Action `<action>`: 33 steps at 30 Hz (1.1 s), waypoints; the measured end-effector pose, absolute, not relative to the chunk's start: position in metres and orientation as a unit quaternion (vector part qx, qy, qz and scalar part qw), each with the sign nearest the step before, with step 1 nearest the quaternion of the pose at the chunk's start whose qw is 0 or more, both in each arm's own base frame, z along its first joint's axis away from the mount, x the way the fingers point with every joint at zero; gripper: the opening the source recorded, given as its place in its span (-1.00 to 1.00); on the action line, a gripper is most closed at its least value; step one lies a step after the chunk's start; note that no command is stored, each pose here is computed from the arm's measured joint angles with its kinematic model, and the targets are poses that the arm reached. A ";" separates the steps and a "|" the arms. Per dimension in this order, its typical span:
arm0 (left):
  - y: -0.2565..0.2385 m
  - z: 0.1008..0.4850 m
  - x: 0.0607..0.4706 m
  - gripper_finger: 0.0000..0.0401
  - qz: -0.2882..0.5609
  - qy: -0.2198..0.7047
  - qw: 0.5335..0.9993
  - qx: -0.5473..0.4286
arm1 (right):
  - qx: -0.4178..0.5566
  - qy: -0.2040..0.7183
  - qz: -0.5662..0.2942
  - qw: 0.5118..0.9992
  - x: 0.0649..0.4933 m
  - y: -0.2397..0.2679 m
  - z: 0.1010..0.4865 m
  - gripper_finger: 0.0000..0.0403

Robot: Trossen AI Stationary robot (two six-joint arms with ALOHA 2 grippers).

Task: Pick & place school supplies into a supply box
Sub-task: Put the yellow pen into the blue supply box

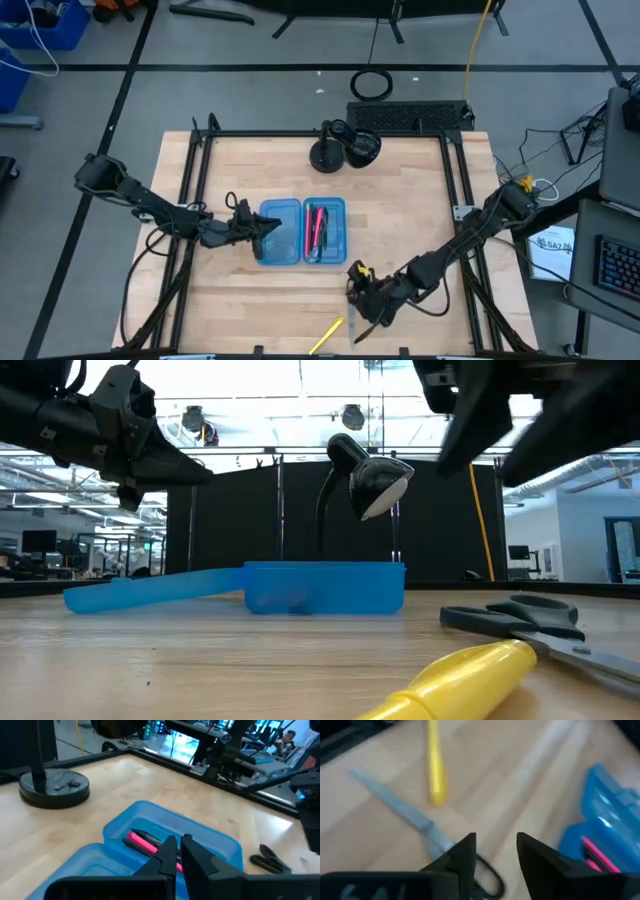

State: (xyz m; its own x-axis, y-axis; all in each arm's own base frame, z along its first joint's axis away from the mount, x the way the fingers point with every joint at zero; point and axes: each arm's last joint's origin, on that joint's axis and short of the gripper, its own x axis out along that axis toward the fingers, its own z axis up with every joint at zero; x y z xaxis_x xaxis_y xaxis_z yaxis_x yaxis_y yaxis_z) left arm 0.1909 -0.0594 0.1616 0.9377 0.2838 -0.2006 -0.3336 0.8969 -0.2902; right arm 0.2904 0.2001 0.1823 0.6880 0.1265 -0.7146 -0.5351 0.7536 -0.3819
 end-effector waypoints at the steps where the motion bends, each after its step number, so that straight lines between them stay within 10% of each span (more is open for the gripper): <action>1: -0.059 0.162 0.191 -0.87 0.157 0.077 0.970 -0.168 | -0.297 0.346 0.187 0.870 0.291 0.199 0.183 -0.32; 33: -0.048 0.147 0.190 -0.87 0.195 0.127 0.944 -0.236 | -0.229 0.210 0.329 0.892 0.308 0.244 0.138 -0.30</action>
State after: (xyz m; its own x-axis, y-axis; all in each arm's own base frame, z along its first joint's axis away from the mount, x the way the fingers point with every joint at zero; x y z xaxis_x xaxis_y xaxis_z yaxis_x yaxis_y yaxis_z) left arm 0.1896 -0.0484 0.1475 0.8918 0.3080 -0.3313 -0.4277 0.8128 -0.3955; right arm 0.3082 0.2444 0.1382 0.6951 0.4904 -0.5256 -0.6829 0.6788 -0.2698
